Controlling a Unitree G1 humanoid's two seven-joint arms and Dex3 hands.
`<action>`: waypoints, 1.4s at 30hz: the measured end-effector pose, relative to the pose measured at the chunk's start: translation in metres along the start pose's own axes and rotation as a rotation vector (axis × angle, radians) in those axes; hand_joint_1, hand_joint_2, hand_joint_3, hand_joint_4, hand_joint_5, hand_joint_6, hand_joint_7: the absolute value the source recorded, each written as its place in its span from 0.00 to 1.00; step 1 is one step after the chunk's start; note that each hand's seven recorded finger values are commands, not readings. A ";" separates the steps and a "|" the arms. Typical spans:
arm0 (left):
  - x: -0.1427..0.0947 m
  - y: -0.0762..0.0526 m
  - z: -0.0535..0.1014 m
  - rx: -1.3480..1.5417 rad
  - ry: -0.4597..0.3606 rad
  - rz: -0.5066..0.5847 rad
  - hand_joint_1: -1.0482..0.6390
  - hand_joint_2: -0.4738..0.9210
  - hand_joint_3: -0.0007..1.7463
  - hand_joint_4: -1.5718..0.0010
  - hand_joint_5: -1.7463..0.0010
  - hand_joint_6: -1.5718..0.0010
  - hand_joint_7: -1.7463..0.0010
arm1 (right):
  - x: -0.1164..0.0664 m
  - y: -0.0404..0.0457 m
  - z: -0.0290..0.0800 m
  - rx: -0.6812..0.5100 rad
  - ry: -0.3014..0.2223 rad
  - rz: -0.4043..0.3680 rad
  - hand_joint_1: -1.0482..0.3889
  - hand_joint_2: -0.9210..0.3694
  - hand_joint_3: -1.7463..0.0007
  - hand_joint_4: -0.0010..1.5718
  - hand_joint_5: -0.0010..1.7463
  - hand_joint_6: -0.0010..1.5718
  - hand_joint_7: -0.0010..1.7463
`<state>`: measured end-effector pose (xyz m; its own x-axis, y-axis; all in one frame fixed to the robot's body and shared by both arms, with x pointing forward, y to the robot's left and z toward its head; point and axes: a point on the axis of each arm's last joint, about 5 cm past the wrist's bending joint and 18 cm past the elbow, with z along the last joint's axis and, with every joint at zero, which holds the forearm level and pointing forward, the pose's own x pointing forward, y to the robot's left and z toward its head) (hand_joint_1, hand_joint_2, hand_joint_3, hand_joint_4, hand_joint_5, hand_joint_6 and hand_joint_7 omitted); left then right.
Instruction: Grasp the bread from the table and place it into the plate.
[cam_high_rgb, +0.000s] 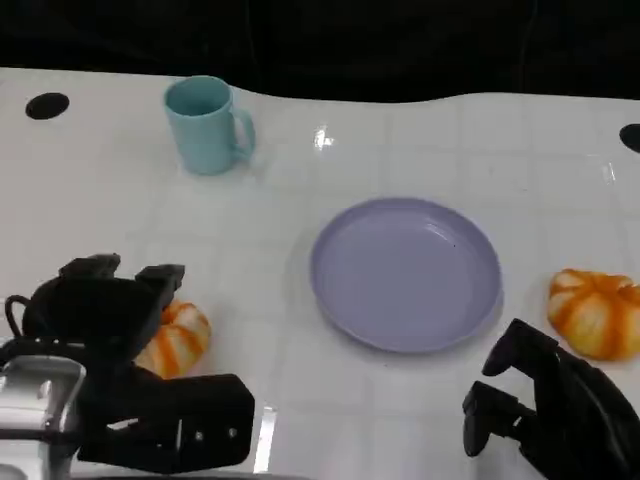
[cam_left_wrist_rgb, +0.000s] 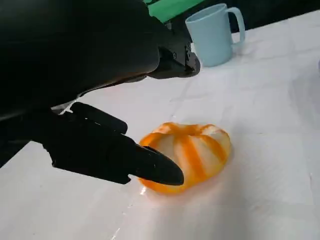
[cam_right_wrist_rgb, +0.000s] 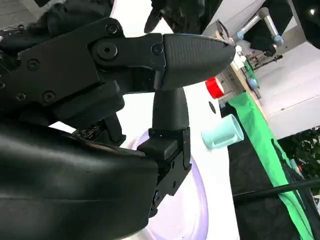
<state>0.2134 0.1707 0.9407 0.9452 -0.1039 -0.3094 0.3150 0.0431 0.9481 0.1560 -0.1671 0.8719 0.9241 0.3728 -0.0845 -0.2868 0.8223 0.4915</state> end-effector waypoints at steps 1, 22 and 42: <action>0.002 0.000 0.000 0.003 0.003 -0.008 0.30 0.96 0.00 0.97 0.99 0.91 1.00 | 0.000 0.0001 0.000 -0.001 0.000 0.000 0.32 0.01 0.74 0.49 1.00 0.30 1.00; 0.059 -0.019 0.007 0.050 0.019 -0.216 0.29 0.95 0.00 0.97 0.99 0.90 0.99 | 0.000 -0.0002 -0.001 0.003 0.003 0.000 0.32 0.01 0.74 0.48 1.00 0.30 0.99; 0.083 -0.032 -0.014 -0.145 -0.078 -0.133 0.41 0.99 0.10 0.54 0.16 0.35 0.72 | -0.001 0.0001 -0.001 -0.007 0.007 -0.004 0.33 0.00 0.73 0.48 1.00 0.29 1.00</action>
<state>0.2835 0.1741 0.8838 0.8867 -0.1950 -0.4193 0.4511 0.1661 0.8769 0.1549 -0.1670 0.8713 0.9234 0.3726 -0.0921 -0.2853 0.8268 0.4848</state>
